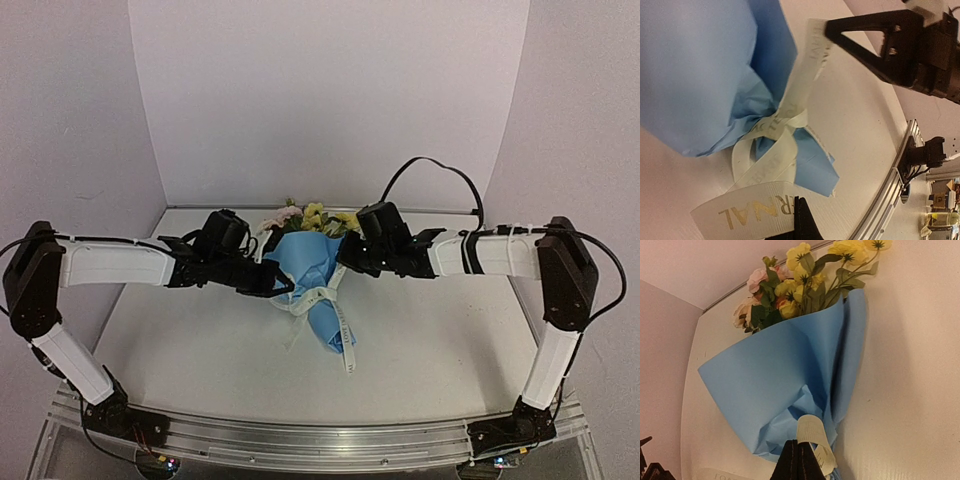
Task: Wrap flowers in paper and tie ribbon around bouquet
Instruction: Cross the half-tied ribbon over the folded bouquet, then tie the half-tied ribbon around the folded bouquet.
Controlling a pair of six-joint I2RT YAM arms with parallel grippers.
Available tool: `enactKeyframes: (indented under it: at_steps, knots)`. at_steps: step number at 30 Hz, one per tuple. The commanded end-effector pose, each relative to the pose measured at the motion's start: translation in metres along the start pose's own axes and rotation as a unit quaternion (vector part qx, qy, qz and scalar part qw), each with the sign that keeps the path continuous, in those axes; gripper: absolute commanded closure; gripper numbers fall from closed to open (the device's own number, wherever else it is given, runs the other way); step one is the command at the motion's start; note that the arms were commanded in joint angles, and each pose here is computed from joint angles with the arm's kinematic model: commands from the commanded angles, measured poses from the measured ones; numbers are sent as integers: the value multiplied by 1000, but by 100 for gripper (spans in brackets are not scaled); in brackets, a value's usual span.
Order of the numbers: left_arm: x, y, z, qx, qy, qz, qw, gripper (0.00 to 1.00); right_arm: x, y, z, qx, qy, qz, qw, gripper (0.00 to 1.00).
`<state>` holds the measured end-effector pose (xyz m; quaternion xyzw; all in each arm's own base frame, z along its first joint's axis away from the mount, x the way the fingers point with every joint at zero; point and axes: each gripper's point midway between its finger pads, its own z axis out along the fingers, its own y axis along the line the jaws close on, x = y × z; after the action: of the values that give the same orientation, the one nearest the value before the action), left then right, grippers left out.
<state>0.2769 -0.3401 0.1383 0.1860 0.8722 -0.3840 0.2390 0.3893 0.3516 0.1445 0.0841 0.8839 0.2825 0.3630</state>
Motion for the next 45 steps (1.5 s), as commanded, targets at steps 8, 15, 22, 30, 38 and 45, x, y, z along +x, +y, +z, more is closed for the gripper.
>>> enactKeyframes:
  at_steps: [8, 15, 22, 30, 38, 45]
  knots:
    - [-27, -105, 47, 138, 8, 161, 977, 100, 15, 71, 16, -130, 89, -55, 986, 92]
    - [-29, -114, 51, 162, -4, 172, 972, 100, 3, 66, 2, -136, 89, -28, 986, 56]
    - [-24, -117, 43, 175, -10, 178, 968, 100, -14, 70, -15, -151, 83, 6, 985, 32]
    - [-20, -123, 32, 195, -22, 185, 963, 100, -25, 68, -25, -173, 88, 45, 980, 9]
    - [-24, -125, 40, 197, -15, 189, 962, 100, -59, 34, -60, -152, 24, 95, 984, 2]
    - [-37, -112, 86, 153, 29, 175, 972, 92, -65, -23, -92, -57, -39, 104, 992, 2]
